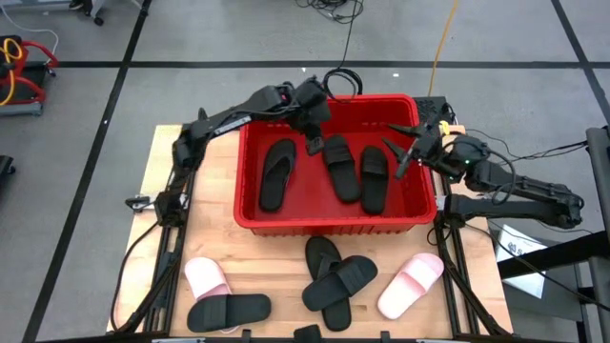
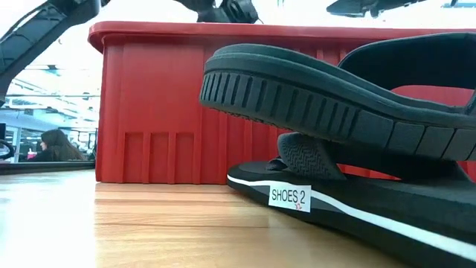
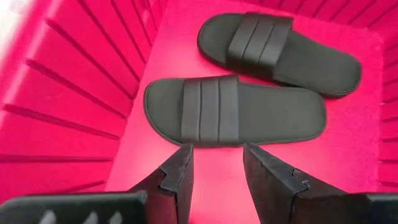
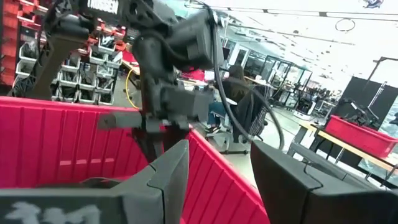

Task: Pick and place slides into bin
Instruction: Put the black slide into the red bin

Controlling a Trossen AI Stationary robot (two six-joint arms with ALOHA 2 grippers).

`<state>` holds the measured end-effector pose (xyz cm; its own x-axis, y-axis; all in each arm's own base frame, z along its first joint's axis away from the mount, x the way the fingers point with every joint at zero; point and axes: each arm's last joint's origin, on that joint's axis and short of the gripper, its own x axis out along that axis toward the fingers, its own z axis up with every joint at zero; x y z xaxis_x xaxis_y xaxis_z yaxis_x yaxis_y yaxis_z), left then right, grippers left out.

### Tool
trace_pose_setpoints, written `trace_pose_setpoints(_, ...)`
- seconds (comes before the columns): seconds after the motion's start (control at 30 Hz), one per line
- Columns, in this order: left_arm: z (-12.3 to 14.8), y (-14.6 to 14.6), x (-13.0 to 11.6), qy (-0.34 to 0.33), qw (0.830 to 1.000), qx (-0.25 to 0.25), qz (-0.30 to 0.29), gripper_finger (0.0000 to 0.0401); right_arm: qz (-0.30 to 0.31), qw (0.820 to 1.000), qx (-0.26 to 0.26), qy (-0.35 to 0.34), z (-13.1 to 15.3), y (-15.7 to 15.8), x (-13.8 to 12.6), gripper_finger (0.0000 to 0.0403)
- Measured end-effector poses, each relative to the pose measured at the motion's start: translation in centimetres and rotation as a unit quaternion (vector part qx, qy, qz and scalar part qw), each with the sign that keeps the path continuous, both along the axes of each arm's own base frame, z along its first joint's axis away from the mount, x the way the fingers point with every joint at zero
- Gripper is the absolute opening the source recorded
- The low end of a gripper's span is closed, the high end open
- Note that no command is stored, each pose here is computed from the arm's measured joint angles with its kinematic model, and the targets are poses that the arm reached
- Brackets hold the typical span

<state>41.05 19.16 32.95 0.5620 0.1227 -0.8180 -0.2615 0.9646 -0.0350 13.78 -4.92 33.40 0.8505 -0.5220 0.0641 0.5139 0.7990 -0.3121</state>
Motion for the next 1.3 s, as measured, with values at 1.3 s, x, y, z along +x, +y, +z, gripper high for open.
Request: trace_pose_setpoints(1.3,-13.5,2.6,5.8,0.088,0.996,0.028,-0.003,0.0134,-0.003,1.000,-0.018,0.020,-0.1,0.1,-0.2,0.0161)
